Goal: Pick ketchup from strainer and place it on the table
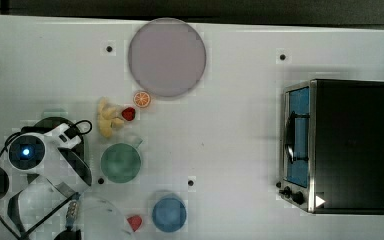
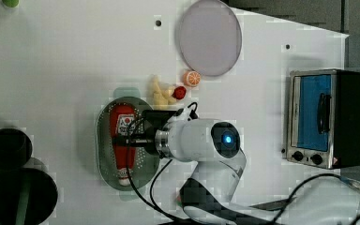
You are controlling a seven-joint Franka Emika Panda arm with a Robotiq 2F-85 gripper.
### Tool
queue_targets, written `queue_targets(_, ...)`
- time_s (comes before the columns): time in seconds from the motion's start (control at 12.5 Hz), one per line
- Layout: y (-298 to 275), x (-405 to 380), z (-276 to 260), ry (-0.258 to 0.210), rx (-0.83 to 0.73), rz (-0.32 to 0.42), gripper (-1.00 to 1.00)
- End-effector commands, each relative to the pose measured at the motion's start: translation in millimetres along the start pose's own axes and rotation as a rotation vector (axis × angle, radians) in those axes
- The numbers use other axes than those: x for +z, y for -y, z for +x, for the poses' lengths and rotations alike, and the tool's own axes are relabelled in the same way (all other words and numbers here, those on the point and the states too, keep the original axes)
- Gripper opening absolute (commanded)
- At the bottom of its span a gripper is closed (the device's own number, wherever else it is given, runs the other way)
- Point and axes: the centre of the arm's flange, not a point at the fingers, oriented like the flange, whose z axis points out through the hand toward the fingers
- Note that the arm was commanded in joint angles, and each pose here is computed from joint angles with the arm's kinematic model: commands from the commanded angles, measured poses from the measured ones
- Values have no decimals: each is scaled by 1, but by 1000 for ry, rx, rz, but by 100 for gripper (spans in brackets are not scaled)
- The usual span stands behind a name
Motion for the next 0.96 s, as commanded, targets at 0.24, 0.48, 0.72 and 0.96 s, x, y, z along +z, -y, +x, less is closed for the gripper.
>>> queue_targets(0.24,28,-140,10,-142,108,13,12)
queue_targets(0.48,-7,-206,24,-146,239,-40,12)
queue_targets(0.72,-63,-253,46,-180,342,-88,12)
queue_targets(0.96,-133,-278,70,-179,466,-123,12)
